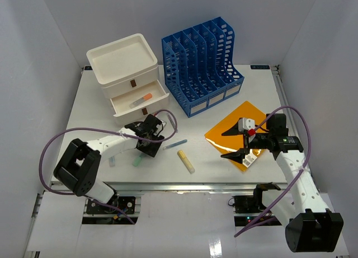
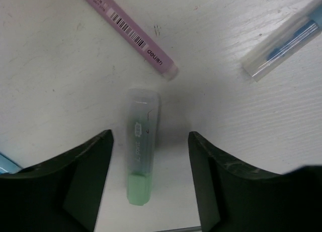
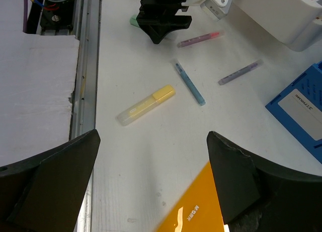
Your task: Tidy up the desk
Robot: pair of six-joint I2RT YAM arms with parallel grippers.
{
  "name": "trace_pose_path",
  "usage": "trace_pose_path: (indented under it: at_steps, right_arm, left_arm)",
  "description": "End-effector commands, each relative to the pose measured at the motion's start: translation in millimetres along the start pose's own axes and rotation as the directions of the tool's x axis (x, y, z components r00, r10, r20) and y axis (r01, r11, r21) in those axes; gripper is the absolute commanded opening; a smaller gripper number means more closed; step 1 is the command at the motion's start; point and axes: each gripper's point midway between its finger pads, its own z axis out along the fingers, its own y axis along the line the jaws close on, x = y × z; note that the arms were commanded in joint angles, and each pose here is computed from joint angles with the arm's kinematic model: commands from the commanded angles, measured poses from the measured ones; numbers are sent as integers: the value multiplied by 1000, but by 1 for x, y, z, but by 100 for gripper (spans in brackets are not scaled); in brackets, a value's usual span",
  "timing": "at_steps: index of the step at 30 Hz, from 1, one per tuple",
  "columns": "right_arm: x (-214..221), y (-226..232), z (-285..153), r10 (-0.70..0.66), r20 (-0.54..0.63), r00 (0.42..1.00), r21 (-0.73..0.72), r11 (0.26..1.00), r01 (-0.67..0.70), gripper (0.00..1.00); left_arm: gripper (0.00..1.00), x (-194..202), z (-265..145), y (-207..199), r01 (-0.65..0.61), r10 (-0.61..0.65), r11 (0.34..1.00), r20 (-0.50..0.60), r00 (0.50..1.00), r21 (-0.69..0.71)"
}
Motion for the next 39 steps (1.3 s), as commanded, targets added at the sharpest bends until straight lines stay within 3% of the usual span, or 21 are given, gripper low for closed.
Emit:
trace_pose_path:
  at_steps: [1, 10, 15, 20, 24, 27, 29, 31, 34, 38, 39]
  right_arm:
    - [-5, 2, -2, -24, 36, 999, -1, 1000, 24, 93]
    - [-5, 0, -4, -15, 37, 999, 10, 1000, 15, 93]
    - [-5, -1, -4, -13, 38, 999, 15, 1000, 13, 93]
    - [-5, -1, -5, -12, 41, 999, 18, 1000, 12, 93]
    - [-5, -1, -6, -12, 41, 999, 21, 1000, 11, 93]
    - [-6, -1, -6, -14, 40, 999, 23, 1000, 13, 93]
    - [-6, -1, -6, -16, 39, 999, 24, 1000, 15, 93]
    - [-6, -1, -6, -14, 39, 999, 24, 1000, 13, 93]
    - [-4, -1, -6, -7, 35, 999, 25, 1000, 7, 93]
    - [-3, -2, -6, -3, 28, 1000, 29, 1000, 2, 93]
    - [-2, -2, -6, -1, 28, 1000, 28, 1000, 1, 93]
  left_arm:
    - [67, -6, 8, -3, -31, 31, 999, 6, 999, 44]
    - [57, -5, 14, 0, -40, 40, 996, -6, 999, 82]
    - [42, -5, 12, 2, -35, 35, 996, 3, 999, 82]
    - [17, -15, -2, 3, -7, 3, 997, 49, 999, 82]
    - [7, -33, -28, -2, 95, -110, 987, 122, 986, 127]
    - [2, -58, -66, -11, 171, -225, 959, 241, 944, 226]
    - [1, -72, -92, -15, 223, -313, 929, 305, 899, 295]
    - [0, -90, -123, -12, 279, -412, 892, 389, 824, 355]
    - [0, -113, -162, 11, 403, -574, 816, 495, 652, 416]
    - [0, -139, -199, 57, 545, -756, 639, 574, 314, 543]
    - [0, -146, -207, 66, 570, -809, 555, 552, 201, 606]
